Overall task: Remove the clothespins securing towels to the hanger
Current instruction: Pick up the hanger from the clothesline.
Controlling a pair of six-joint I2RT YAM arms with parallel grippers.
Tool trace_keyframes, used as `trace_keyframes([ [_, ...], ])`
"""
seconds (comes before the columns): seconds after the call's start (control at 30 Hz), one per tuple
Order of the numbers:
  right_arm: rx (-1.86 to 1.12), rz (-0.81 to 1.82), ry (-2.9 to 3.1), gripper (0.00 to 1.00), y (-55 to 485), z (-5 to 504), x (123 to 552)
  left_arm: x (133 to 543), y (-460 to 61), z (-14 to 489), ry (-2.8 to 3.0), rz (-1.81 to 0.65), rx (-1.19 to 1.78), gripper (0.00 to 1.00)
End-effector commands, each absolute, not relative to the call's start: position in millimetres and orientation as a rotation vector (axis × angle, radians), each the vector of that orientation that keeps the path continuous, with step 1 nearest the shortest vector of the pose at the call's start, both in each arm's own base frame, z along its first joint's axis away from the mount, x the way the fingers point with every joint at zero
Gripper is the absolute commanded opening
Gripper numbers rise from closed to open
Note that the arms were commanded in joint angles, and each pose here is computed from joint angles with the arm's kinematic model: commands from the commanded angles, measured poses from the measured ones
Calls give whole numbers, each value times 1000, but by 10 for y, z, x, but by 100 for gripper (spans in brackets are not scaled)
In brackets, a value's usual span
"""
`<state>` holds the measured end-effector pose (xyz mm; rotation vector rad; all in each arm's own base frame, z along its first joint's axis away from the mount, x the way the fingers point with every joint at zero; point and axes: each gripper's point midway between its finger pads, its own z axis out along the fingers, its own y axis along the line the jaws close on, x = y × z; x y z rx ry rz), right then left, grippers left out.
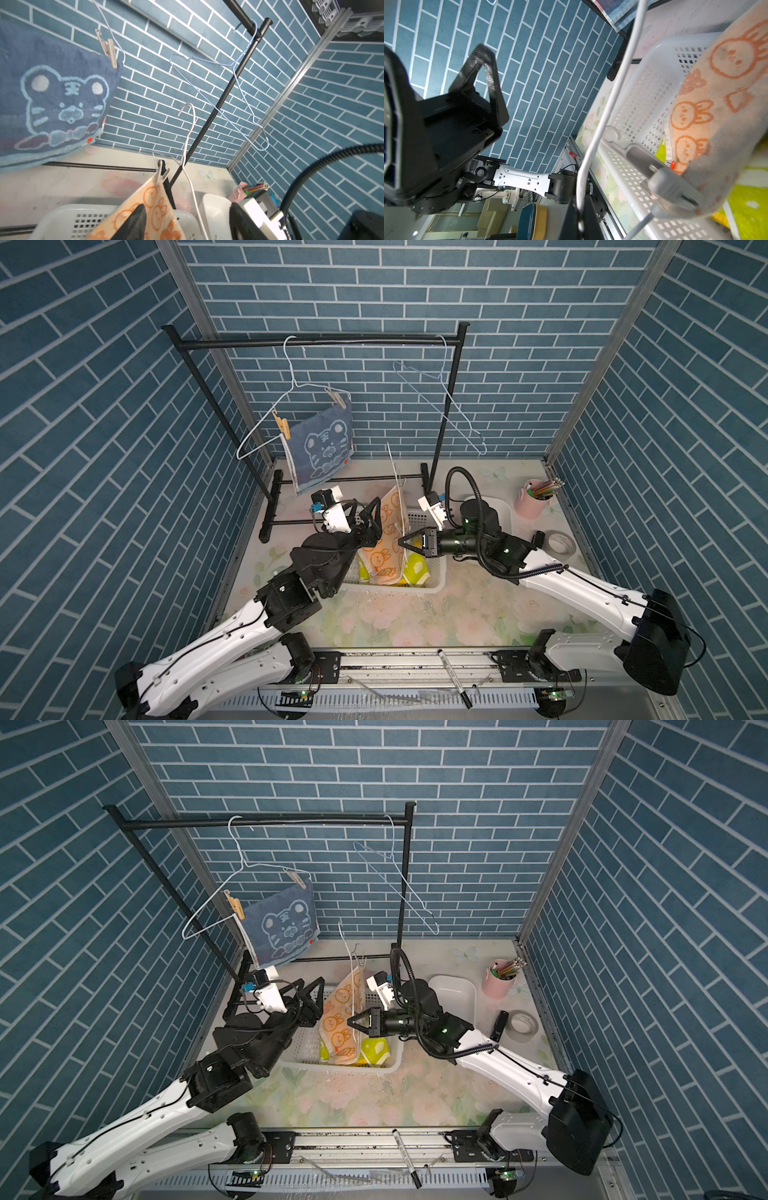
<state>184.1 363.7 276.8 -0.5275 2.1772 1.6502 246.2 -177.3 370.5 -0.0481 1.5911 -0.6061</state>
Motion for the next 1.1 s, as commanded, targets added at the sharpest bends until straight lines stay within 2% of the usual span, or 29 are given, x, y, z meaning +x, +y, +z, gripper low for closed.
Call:
trace_keyframes([
  [0.0,-643,1722,2076,0,3610,3108,1751,2404,-1788,3326,1621,-389,228,66],
  [0.1,-658,1741,2086,0,3585,3124,1736,2396,-1823,3175,1587,-307,364,74],
  [0.23,-674,1764,2070,0,3551,3199,1712,2607,-1733,3030,1639,-341,392,77],
  [0.37,-674,1787,2065,0,3517,3244,1704,2903,-1501,3063,1571,-492,279,77],
  [0.5,-662,1795,2069,0,3507,3251,1718,3137,-1450,3112,1496,-571,344,76],
  [0.93,-638,1807,2060,0,3501,3286,1748,3760,-1970,3234,1092,-708,700,73],
  [1.07,-628,1802,2059,0,3497,3283,1763,3983,-2081,3121,1091,-708,754,72],
])
